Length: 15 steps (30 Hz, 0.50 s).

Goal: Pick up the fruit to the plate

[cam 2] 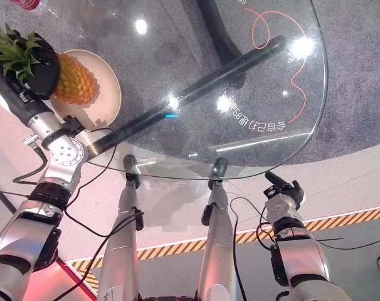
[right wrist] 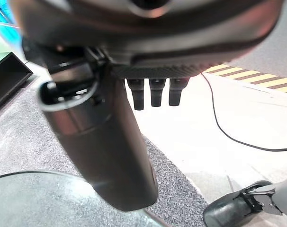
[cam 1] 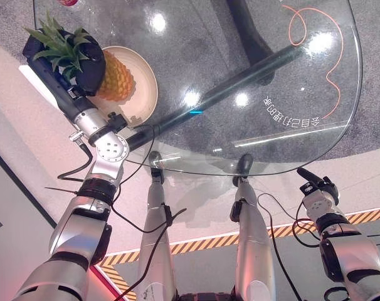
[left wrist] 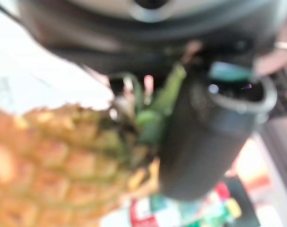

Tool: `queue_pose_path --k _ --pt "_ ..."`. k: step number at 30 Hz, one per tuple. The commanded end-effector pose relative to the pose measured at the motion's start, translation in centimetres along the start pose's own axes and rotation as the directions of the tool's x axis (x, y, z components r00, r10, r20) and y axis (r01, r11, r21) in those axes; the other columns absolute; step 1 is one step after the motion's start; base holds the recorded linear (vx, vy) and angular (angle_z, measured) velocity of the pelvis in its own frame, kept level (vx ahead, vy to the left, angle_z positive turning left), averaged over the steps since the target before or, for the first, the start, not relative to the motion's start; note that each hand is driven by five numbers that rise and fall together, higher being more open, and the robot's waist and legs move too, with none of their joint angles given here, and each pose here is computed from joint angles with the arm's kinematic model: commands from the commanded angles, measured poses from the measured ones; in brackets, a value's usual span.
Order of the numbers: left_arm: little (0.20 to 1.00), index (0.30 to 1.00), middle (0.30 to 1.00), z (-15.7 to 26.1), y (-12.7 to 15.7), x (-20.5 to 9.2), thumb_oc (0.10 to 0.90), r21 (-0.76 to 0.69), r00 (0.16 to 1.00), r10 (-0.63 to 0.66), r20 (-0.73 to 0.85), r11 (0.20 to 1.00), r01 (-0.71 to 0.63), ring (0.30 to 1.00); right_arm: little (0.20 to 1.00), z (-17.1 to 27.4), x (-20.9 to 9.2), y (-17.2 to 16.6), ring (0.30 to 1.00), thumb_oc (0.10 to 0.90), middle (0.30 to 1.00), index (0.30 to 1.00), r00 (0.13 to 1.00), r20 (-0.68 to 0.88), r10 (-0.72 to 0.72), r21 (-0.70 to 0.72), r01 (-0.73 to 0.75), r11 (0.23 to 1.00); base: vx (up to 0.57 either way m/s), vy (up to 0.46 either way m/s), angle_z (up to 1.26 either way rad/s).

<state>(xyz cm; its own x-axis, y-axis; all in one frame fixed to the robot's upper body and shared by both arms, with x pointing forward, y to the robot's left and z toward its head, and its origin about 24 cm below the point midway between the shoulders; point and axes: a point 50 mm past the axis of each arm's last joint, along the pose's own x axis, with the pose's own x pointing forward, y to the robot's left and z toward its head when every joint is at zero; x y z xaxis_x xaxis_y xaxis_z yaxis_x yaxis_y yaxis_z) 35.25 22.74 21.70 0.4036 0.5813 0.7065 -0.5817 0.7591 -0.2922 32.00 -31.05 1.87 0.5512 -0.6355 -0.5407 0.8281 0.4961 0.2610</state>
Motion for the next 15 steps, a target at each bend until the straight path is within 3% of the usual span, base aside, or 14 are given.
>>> queue_pose_path --k 1,7,10,15 --pt "0.595 0.639 0.639 3.1 -0.5 2.7 0.495 -0.13 0.986 0.031 0.165 0.992 -0.009 0.639 0.9 1.5 0.7 -2.7 0.9 0.8 0.9 0.9 0.988 0.073 -0.133 0.016 0.133 0.991 0.0 0.0 0.0" --pt "0.634 0.672 0.672 2.8 -0.5 2.0 0.534 -0.141 0.989 0.019 0.149 0.99 0.002 0.672 0.9 1.5 0.7 -2.8 0.9 0.8 0.9 0.9 0.987 0.076 -0.139 0.024 0.138 0.99 0.0 0.0 0.0" --pt "0.801 0.815 0.815 2.6 -0.4 1.6 0.701 -0.146 0.99 0.011 0.143 0.989 0.01 0.815 0.9 1.5 0.7 -2.8 0.9 0.8 0.9 0.9 0.987 0.079 -0.14 0.027 0.138 0.99 0.0 0.0 0.0" --pt "0.831 0.841 0.841 2.5 -0.5 1.2 0.731 -0.145 0.991 -0.009 0.135 0.989 0.029 0.841 0.9 1.5 0.6 -2.8 0.9 0.8 0.9 0.9 0.986 0.08 -0.144 0.033 0.142 0.989 0.0 0.0 0.0"
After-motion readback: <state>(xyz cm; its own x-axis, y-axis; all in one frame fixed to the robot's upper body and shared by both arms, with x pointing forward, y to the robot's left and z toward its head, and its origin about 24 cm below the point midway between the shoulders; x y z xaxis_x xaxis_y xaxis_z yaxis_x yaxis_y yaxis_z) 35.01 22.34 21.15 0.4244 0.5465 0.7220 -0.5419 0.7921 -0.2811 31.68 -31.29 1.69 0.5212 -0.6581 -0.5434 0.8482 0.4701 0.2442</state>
